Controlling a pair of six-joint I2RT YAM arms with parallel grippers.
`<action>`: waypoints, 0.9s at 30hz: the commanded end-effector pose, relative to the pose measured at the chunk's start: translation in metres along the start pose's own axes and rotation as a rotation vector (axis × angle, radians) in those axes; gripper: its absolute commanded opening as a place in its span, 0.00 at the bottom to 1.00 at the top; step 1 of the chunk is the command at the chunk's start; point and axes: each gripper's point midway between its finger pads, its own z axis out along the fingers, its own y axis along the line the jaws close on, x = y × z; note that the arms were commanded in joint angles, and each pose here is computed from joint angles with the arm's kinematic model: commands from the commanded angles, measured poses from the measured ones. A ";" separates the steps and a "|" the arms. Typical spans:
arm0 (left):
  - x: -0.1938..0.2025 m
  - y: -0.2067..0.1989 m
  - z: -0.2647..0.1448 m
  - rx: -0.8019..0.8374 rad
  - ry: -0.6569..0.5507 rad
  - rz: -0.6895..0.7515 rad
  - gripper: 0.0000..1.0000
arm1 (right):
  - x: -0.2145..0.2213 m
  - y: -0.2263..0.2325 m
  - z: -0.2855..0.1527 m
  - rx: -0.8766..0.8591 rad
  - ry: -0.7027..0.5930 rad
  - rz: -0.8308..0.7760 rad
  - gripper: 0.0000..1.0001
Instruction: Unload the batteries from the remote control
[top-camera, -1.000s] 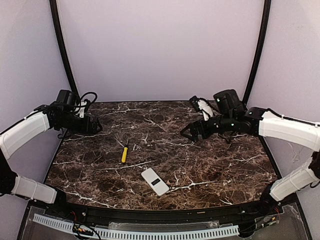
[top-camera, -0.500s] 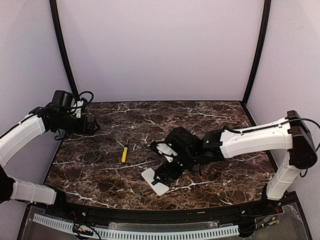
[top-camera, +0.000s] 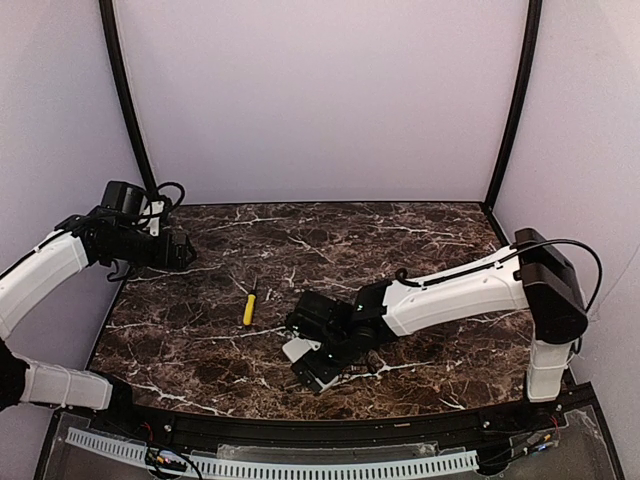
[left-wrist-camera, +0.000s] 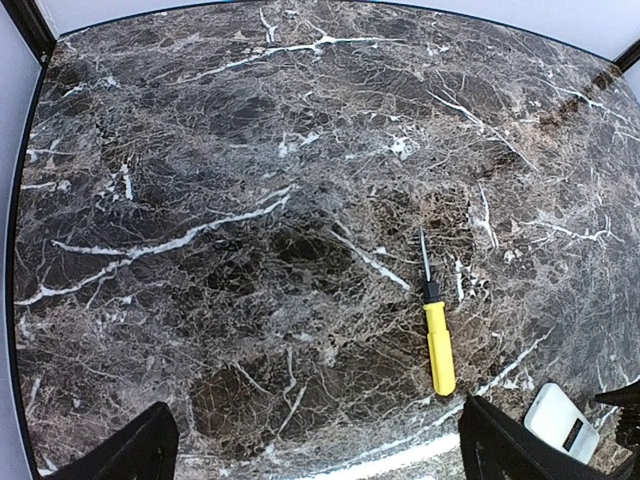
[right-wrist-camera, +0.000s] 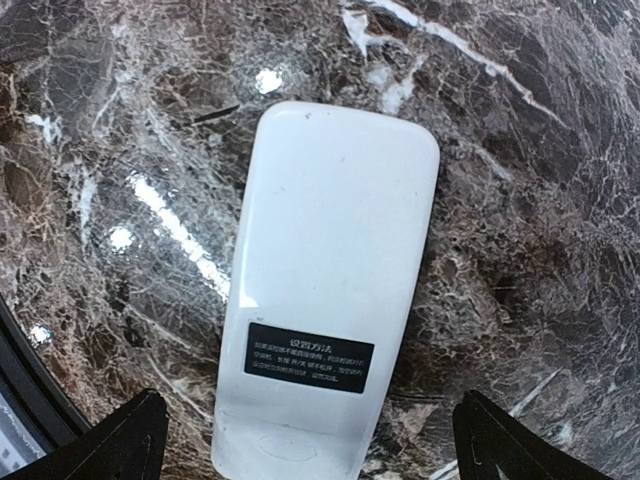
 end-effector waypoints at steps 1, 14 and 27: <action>0.010 0.004 -0.002 -0.020 0.019 0.013 0.99 | 0.010 -0.003 0.004 0.084 0.045 0.018 0.98; 0.011 0.007 0.000 -0.038 0.030 0.014 0.98 | 0.024 -0.003 0.013 0.147 0.091 0.003 0.89; 0.012 0.010 0.001 -0.056 0.035 0.017 0.98 | 0.033 0.000 0.019 0.132 0.111 -0.007 0.64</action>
